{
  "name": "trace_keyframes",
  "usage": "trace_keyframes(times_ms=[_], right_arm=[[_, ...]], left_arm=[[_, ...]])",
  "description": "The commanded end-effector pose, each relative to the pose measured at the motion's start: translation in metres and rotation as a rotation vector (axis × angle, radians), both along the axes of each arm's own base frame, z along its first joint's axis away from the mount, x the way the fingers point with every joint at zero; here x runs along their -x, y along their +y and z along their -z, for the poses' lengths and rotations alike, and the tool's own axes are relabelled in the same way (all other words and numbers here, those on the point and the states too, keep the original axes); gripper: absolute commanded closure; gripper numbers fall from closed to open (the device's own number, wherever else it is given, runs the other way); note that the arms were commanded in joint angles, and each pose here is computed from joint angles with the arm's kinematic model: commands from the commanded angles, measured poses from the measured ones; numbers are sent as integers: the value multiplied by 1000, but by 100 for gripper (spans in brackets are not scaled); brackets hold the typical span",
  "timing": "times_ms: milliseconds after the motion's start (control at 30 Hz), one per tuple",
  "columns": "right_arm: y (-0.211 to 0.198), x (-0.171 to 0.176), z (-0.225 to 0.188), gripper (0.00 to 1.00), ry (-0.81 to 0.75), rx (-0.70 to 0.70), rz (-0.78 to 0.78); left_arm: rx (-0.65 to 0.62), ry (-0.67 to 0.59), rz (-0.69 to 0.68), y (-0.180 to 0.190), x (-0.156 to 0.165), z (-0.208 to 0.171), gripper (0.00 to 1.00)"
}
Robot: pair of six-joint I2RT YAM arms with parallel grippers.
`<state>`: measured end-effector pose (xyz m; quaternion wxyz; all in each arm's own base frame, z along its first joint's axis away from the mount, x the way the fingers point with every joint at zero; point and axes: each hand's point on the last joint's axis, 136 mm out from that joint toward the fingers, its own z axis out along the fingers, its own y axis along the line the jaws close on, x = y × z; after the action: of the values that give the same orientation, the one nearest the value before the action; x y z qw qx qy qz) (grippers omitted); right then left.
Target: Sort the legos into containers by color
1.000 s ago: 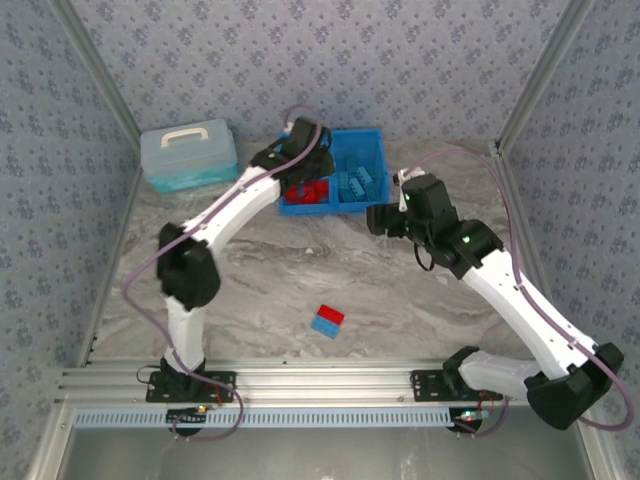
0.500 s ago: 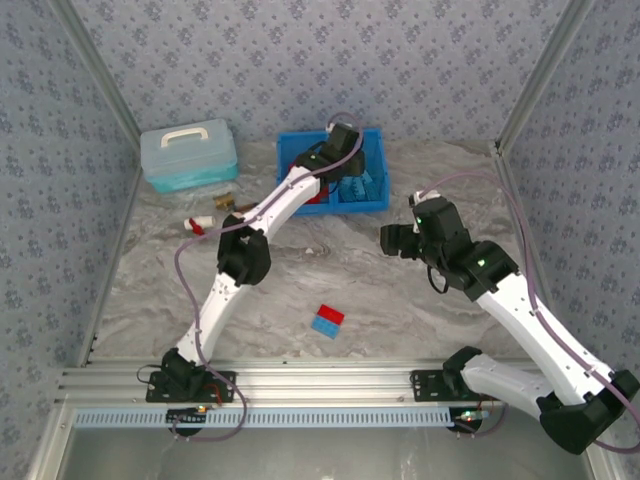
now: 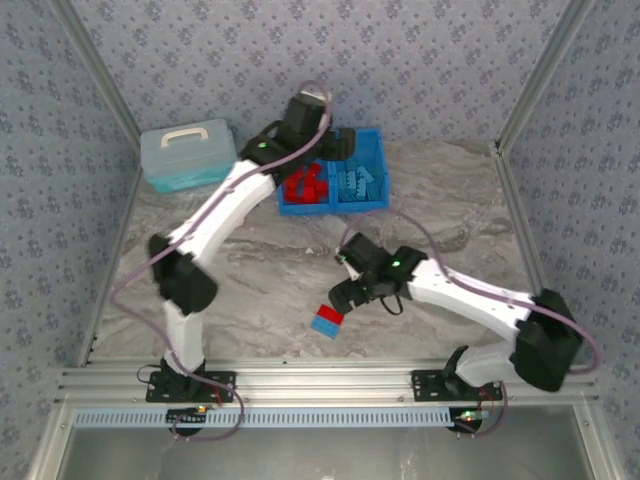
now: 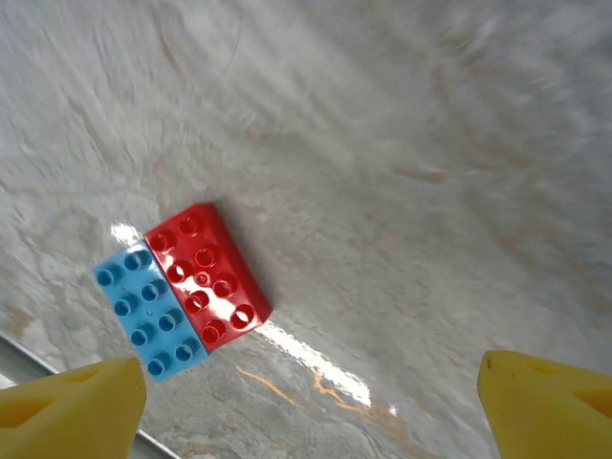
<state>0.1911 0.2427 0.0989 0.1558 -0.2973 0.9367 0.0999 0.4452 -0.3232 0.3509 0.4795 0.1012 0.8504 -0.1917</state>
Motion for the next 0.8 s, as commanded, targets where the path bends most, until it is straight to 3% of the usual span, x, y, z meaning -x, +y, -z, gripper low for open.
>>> trace_keyframes(times_ms=[0,133,200,300,467,533,700,767], right_arm=[[20,18,24,8,46,65,-157],[36,23,50,6,52,161,-237],[39,19,60,15,59,189,-234],[39,11,67,42,54,217,-221],[32,8,83,50,87,247,-206],[29,0,82,51,82,247,-159],[16,-33,64,39,10,214,30],[8,-40,56,27,15,177,80]], left_arm=[[-49,-47,26,27,30,0,8],[-67,8,-86,82,54,33,2],[-46,46,-134,104,63,46,2],[-28,92,-174,125,76,65,2],[-36,128,-190,135,89,83,2],[-36,137,-195,137,90,87,2],[-29,152,-192,133,87,92,2],[-26,158,-189,131,86,93,2]])
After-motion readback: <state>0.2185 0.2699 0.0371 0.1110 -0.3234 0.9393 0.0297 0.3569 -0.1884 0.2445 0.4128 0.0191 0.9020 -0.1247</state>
